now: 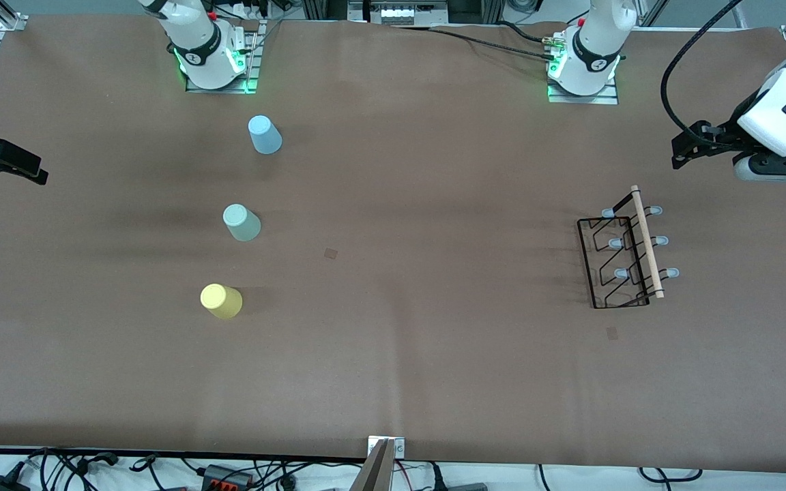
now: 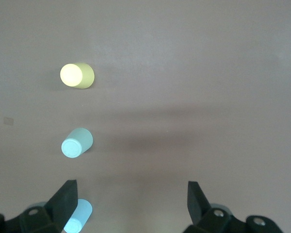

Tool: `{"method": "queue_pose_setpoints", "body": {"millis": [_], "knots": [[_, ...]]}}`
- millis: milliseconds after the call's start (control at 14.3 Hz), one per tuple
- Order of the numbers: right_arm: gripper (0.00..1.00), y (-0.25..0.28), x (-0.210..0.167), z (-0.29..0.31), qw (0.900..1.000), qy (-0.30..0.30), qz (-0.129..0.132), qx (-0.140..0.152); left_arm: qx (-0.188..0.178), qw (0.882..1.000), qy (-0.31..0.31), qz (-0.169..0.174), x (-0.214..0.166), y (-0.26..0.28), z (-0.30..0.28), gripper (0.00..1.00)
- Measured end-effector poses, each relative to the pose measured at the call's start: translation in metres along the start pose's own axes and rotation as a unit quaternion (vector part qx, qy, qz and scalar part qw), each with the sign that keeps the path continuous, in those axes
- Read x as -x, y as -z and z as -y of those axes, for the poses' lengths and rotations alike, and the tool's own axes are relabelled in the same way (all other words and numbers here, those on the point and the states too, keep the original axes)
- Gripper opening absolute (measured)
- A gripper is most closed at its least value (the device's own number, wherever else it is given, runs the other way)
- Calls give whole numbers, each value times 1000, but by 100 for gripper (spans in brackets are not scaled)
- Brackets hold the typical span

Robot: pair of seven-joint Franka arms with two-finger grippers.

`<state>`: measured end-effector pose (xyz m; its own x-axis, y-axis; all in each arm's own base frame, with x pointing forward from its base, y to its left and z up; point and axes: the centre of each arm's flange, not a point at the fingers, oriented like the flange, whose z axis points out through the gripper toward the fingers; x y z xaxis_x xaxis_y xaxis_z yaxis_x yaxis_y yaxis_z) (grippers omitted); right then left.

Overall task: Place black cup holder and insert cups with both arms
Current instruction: 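Lower the right gripper onto the teal cup while the left gripper reaches the holder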

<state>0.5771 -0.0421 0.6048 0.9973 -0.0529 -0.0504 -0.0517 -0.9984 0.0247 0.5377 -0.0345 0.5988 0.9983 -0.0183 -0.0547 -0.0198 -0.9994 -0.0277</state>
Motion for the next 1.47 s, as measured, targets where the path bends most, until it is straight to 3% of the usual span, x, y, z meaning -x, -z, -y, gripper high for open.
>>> {"method": "queue_pose_setpoints", "body": {"millis": [420,699,769,979,1259,1469], "knots": [[100,-8,-2,3,1000,6,10,-2,0,1000,0,0,0,0,0,100],[100,-75,-17,31,995,44,88,-5,0,1000,0,0,0,0,0,100],[100,-94,-21,41,994,52,95,-5,0,1000,0,0,0,0,0,100],[100,-156,-20,69,996,70,57,-3,0,1000,0,0,0,0,0,100],[100,-244,24,122,999,40,-4,-3,0,1000,0,0,0,0,0,100],[100,-284,52,160,1000,1,-23,-8,0,1000,0,0,0,0,0,100]]}}
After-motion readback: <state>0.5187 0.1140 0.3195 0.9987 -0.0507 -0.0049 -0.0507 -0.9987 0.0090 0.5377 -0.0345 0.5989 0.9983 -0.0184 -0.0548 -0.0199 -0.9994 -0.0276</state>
